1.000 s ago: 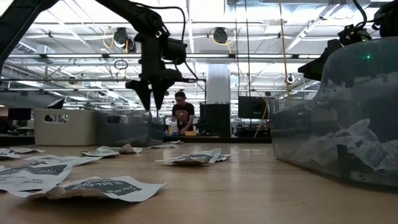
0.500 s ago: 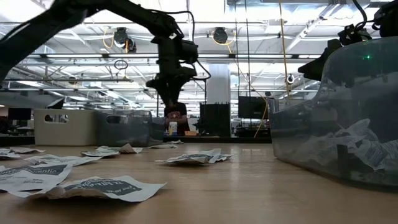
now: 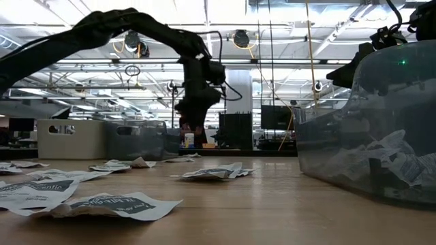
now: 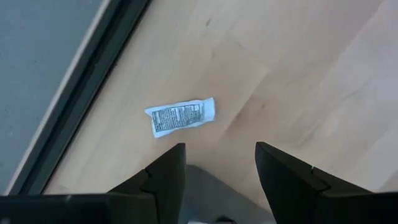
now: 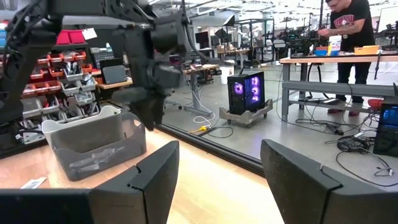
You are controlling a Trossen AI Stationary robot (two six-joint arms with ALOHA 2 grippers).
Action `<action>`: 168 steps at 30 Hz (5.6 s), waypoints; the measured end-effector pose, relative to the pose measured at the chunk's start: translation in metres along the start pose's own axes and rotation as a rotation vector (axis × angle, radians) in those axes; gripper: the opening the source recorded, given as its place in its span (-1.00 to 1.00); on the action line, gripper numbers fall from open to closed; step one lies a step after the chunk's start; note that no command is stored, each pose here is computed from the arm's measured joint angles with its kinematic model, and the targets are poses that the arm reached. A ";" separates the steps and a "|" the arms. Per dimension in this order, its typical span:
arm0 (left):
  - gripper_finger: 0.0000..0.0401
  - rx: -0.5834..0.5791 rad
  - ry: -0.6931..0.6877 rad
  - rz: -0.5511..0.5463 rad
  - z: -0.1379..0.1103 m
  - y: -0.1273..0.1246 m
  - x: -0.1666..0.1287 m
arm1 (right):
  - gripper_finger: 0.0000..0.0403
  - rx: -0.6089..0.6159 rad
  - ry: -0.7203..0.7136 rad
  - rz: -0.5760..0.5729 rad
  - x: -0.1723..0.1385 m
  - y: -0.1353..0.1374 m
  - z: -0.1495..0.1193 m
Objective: Pick & Place First Aid Supplies
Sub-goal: Put the white ointment pack into the top black bin
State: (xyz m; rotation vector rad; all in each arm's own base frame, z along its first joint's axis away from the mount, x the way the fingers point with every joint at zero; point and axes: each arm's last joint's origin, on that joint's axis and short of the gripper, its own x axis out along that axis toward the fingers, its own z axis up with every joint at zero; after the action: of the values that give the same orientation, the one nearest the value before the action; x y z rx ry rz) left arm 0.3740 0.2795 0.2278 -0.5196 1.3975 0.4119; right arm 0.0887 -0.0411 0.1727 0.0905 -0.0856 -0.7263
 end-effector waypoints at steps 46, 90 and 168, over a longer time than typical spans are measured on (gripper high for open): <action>-0.90 0.155 0.198 -0.056 0.005 0.008 0.081 | 0.09 0.000 0.000 0.000 0.000 0.000 0.000; -0.34 0.420 0.037 0.011 0.019 -0.005 0.047 | 0.11 0.000 0.000 0.000 0.000 0.000 0.000; -1.00 -0.270 0.043 0.025 -0.115 -0.031 -0.025 | 0.10 0.000 0.000 0.000 0.000 0.000 0.000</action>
State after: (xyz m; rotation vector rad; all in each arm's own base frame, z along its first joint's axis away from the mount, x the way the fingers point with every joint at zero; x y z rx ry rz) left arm 0.2940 0.1895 0.2454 -0.7352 1.3988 0.6176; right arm 0.0887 -0.0411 0.1727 0.0902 -0.0857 -0.7267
